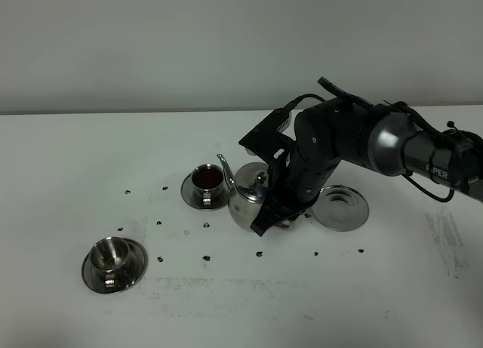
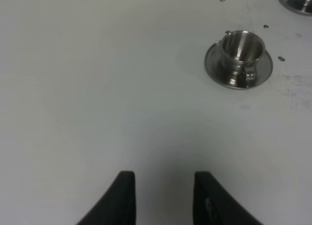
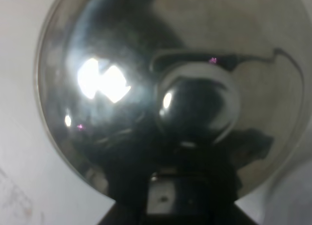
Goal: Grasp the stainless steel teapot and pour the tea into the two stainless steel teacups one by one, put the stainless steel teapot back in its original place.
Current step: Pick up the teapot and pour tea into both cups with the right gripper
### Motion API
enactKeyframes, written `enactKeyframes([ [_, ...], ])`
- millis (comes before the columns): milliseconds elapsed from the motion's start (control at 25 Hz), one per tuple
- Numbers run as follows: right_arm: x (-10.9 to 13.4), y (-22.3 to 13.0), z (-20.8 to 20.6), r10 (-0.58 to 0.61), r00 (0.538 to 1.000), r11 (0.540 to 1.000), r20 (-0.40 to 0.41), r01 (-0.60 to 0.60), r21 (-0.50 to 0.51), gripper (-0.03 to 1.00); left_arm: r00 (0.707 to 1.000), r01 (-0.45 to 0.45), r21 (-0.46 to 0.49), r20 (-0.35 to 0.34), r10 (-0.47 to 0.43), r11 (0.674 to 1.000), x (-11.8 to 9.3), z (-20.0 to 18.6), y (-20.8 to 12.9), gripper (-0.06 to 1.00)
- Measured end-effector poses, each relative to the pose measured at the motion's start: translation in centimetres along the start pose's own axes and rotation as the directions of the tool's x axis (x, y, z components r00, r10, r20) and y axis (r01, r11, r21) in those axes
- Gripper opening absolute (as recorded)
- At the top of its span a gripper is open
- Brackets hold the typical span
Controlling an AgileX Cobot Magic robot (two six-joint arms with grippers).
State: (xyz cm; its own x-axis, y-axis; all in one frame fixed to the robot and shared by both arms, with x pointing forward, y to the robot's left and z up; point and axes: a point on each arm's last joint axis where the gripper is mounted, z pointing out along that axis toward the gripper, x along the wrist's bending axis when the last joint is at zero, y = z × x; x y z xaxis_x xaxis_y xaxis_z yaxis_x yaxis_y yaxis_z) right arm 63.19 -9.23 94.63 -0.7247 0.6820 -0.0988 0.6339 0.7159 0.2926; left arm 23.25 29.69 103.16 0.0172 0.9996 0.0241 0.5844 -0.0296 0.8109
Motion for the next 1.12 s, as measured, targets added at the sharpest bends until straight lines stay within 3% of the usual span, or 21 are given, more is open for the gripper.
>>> enactKeyframes([
  [160, 1.1, 0.5, -3.4, -0.087, 0.994, 0.996, 0.063, 0.088, -0.010, 0.17, 1.000, -0.001, -0.001, 0.000, 0.001, 1.000, 0.0, 0.0, 0.0, 0.31],
  [400, 5.6, 2.0, -6.1, -0.250, 0.964, 0.968, 0.094, 0.250, 0.015, 0.17, 1.000, -0.001, -0.001, 0.000, 0.001, 1.000, 0.0, 0.0, 0.0, 0.31],
  [600, 7.4, 3.1, -6.0, -0.328, 0.936, 0.945, 0.124, 0.326, 0.039, 0.17, 1.000, -0.001, -0.001, 0.000, 0.001, 1.000, 0.0, 0.0, 0.0, 0.31],
  [880, 8.1, 4.4, -4.2, -0.373, 0.920, 0.920, 0.119, 0.350, 0.176, 0.17, 1.000, -0.001, -0.001, 0.000, 0.001, 1.000, 0.0, 0.0, 0.0, 0.31],
  [1120, 9.2, 4.6, -3.3, -0.437, 0.888, 0.887, 0.141, 0.400, 0.233, 0.17, 1.000, -0.001, -0.001, 0.000, 0.001, 1.000, 0.0, 0.0, 0.0, 0.31],
])
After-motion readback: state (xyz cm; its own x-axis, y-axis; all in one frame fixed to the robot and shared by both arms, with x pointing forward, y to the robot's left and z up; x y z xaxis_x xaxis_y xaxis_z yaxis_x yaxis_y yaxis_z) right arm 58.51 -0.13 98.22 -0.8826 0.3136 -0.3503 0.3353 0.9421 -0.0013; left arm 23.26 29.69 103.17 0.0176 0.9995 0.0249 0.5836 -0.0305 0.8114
